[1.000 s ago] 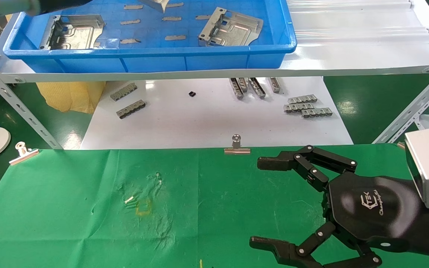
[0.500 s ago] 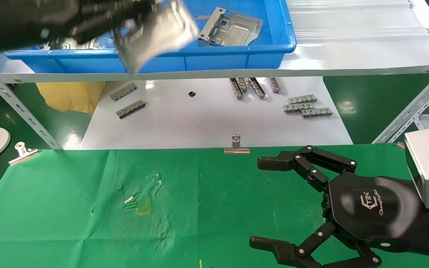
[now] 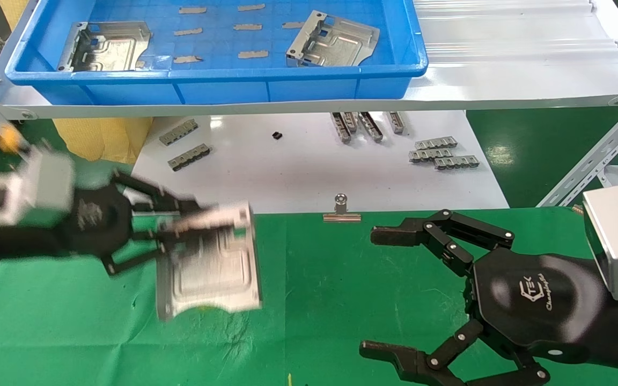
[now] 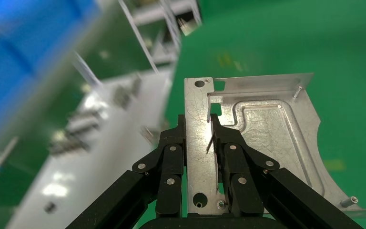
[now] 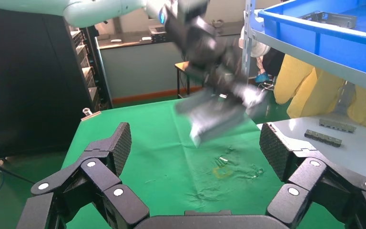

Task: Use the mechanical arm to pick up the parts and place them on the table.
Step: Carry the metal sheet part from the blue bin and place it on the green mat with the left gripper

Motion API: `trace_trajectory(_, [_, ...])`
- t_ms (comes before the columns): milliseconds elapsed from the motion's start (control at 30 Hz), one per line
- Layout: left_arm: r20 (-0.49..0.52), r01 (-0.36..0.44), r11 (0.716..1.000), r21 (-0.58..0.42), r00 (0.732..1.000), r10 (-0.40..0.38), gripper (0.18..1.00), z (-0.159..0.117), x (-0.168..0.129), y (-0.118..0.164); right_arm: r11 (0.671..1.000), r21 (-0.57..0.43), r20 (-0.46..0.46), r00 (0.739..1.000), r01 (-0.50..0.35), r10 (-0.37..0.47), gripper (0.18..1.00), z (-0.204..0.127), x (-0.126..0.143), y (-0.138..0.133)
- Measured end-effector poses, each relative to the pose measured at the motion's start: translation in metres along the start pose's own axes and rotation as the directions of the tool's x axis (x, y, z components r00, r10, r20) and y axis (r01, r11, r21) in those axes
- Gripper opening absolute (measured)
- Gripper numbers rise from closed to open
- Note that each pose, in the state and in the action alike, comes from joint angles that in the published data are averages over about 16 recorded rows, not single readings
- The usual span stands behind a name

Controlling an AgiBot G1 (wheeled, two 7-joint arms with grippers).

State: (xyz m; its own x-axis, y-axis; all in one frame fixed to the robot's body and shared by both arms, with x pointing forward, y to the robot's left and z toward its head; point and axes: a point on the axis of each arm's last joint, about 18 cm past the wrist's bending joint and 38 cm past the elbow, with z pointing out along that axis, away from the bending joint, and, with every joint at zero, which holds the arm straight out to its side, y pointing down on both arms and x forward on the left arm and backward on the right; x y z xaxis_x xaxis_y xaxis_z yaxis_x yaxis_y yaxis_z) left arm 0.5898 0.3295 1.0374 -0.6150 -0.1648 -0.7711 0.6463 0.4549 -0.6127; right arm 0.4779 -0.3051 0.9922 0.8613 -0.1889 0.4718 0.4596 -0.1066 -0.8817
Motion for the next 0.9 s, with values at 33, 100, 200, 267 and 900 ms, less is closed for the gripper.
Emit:
trace_trajectory(33, [-0.02, -0.007, 1.0, -0.02, 1.0, 0.007, 0.273, 0.003, 0.006, 0.007, 1.0, 0.0, 0.0, 1.0, 0.0, 0.0, 1.0, 0.0, 0.0, 0.0])
trace_trajectory(100, [-0.058, -0.025, 0.998, -0.058, 0.998, 0.022, 0.273, 0.01, 0.015, 0.02, 1.0, 0.0, 0.0, 1.0, 0.0, 0.0, 1.0, 0.0, 0.0, 0.0])
trace_trajectory(200, [-0.107, -0.057, 0.993, -0.108, 0.993, 0.046, 0.273, 0.019, 0.025, 0.038, 1.0, 0.0, 0.0, 1.0, 0.0, 0.0, 1.0, 0.0, 0.0, 0.0])
trace_trajectory(267, [-0.135, -0.082, 0.987, -0.135, 0.989, 0.064, 0.273, 0.024, 0.028, 0.048, 1.0, 0.0, 0.0, 1.0, 0.0, 0.0, 1.0, 0.0, 0.0, 0.0])
trace_trajectory(900, [-0.136, -0.158, 0.957, -0.244, 0.982, 0.128, 0.281, 0.04, 0.026, 0.095, 1.0, 0.0, 0.0, 1.0, 0.0, 0.0, 1.0, 0.0, 0.0, 0.0])
